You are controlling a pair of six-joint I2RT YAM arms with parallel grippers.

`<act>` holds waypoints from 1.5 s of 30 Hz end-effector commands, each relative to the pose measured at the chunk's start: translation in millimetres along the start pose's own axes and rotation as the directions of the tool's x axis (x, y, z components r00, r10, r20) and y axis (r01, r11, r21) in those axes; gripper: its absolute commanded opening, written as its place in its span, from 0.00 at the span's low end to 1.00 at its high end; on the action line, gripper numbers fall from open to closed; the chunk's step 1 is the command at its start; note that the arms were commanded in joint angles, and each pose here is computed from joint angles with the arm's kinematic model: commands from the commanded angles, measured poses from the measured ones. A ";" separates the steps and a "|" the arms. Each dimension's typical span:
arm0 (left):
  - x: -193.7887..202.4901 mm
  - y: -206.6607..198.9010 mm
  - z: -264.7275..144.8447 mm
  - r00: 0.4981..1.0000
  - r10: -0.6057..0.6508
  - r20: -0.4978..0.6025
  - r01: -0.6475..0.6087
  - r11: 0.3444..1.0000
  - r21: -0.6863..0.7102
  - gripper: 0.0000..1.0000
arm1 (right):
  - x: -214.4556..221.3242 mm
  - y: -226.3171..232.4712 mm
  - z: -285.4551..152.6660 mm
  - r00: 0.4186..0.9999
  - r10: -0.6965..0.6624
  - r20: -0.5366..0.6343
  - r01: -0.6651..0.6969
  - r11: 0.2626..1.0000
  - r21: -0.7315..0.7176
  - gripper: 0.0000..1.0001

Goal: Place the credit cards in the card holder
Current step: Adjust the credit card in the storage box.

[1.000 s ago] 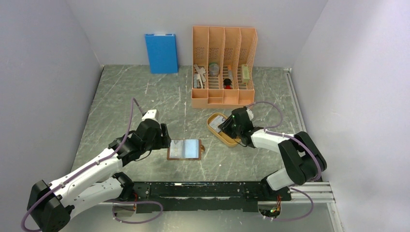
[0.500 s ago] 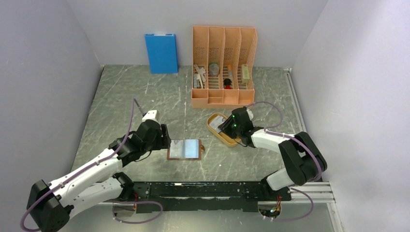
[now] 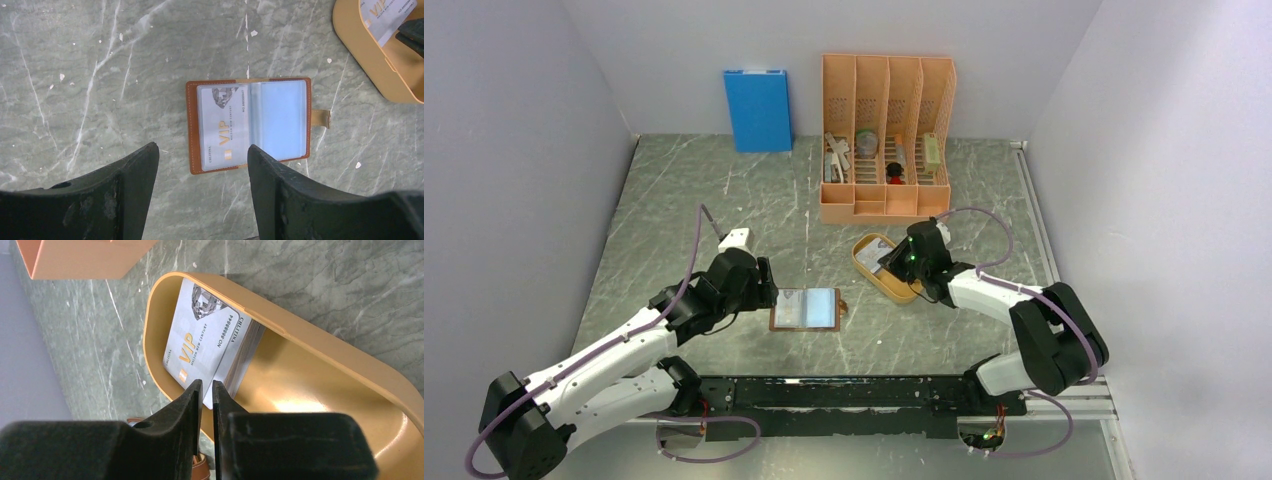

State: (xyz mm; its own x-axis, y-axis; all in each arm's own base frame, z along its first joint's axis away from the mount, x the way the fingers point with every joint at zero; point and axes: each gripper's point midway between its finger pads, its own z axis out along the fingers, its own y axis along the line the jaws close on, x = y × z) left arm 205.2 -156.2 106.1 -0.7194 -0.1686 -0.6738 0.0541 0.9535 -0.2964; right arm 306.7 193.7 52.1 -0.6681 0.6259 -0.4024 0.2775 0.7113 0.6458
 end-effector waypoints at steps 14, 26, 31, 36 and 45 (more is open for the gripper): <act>-1.1 1.1 -1.6 1.000 0.004 0.014 -0.004 1.000 -0.008 0.70 | -8.2 -9.3 -3.4 0.999 -0.051 0.019 0.050 0.997 0.060 0.54; -1.0 1.6 -3.4 1.000 0.006 0.018 -0.005 1.000 -0.015 0.70 | -6.9 -9.8 20.3 1.000 -0.020 -0.013 0.021 0.996 0.092 0.63; 0.6 1.3 -3.1 1.000 0.013 0.012 -0.013 1.000 -0.017 0.70 | -8.9 -6.4 10.6 0.999 -0.042 -0.012 0.043 0.995 0.084 0.62; 2.0 0.5 -1.8 1.000 0.015 0.008 -0.015 1.000 -0.014 0.70 | -14.8 19.9 -32.7 0.988 -0.150 0.025 0.149 0.989 0.013 0.64; 12.4 3.9 2.1 1.000 -0.017 -0.005 0.017 1.000 -0.017 0.70 | 82.0 74.9 -82.9 0.812 -0.568 -0.133 0.558 0.823 -0.105 0.63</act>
State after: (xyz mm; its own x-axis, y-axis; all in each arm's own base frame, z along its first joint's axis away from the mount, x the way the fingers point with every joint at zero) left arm 201.6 -157.2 102.9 -0.7207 -0.1615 -0.6742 0.0553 0.9560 -0.2880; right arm 253.2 262.9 146.3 -0.7398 0.2894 -0.6075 -0.1221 0.8301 0.5442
